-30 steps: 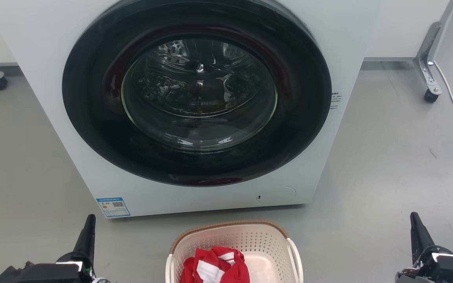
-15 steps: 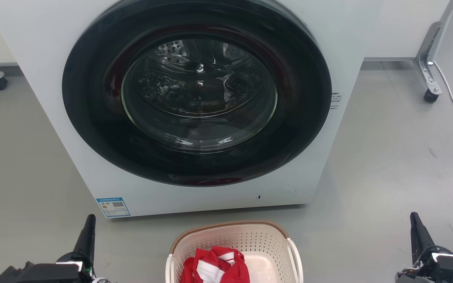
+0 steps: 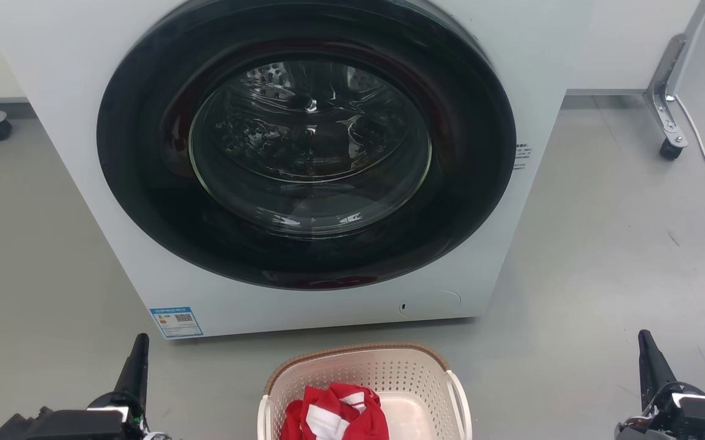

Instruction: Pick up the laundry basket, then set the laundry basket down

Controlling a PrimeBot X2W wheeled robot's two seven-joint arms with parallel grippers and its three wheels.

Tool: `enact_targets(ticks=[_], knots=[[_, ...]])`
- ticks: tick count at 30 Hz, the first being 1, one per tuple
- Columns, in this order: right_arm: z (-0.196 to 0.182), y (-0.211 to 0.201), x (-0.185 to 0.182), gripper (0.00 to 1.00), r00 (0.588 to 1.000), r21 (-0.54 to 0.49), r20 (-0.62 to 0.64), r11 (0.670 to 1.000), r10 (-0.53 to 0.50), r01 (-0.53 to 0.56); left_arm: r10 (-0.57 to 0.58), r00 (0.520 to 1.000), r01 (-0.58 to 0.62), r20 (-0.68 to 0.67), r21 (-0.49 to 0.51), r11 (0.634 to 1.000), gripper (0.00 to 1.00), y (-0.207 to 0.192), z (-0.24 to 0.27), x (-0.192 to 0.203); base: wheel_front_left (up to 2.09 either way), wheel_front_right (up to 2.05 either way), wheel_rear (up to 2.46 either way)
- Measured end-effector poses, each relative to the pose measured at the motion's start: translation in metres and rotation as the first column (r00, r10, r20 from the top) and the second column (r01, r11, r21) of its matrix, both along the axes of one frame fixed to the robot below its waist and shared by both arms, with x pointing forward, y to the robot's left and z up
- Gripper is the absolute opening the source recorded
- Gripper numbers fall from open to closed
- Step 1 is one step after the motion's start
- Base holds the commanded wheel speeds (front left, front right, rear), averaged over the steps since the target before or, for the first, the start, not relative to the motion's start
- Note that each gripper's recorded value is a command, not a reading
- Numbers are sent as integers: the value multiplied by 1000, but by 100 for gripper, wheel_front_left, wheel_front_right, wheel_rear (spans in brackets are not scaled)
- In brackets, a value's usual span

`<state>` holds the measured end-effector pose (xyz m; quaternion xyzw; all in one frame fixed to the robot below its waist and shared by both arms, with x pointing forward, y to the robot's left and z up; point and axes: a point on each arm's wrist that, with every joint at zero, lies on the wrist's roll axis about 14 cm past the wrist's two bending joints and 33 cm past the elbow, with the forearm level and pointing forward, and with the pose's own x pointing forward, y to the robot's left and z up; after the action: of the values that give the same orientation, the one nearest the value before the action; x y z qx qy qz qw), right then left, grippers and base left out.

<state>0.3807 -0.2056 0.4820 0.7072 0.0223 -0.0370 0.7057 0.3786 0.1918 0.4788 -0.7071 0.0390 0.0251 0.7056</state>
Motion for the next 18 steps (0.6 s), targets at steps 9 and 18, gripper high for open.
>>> enact_targets(ticks=[9,18], knots=[[0,0,0,0,1000,0,0,1000,0,0,0,1000,0,0,0,1000,0,0,0,0,0,0,0],[0,0,0,0,1000,0,0,1000,0,0,0,1000,0,-1,0,1000,0,0,0,0,0,0,0]])
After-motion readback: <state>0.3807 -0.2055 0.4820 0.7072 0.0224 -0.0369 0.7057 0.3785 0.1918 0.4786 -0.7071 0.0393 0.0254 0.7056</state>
